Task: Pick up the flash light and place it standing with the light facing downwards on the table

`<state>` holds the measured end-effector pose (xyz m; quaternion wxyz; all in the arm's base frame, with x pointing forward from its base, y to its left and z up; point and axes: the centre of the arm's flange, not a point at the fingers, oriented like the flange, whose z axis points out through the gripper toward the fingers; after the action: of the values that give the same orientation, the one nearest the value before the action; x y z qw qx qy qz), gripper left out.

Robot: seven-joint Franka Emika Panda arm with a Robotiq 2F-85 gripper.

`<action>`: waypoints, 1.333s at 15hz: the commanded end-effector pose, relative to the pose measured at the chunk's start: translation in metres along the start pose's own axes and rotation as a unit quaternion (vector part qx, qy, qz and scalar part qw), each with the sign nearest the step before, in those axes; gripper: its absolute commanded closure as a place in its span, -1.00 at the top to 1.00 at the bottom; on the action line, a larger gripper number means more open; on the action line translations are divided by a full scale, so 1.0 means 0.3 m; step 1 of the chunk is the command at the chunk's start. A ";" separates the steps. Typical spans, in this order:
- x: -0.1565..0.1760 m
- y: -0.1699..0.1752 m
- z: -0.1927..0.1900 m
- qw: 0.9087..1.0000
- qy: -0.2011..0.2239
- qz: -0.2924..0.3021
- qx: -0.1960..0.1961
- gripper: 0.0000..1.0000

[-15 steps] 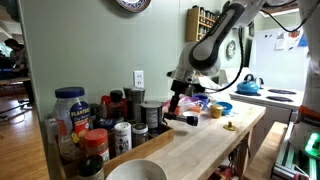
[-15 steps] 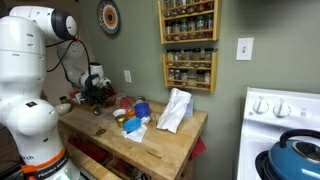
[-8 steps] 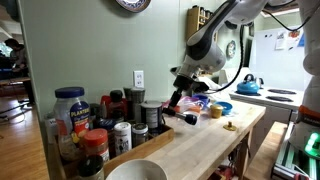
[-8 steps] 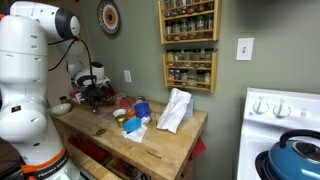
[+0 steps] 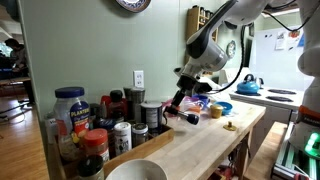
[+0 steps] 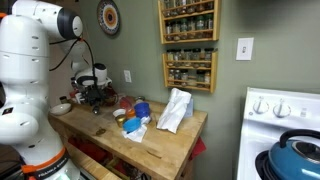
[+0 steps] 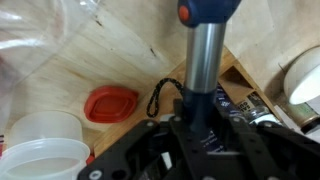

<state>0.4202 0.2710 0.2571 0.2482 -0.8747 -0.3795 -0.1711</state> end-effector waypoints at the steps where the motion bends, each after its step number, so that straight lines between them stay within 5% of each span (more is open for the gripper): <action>1: -0.002 0.012 0.002 1.000 0.023 -0.007 0.019 -0.85; 11: -0.045 0.116 -0.026 0.980 0.123 -0.111 0.111 -0.85; 20: -0.105 0.112 0.004 0.935 0.223 -0.203 0.189 -0.85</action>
<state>0.4386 0.2361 0.2391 0.4106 -0.6948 -0.5035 -0.3084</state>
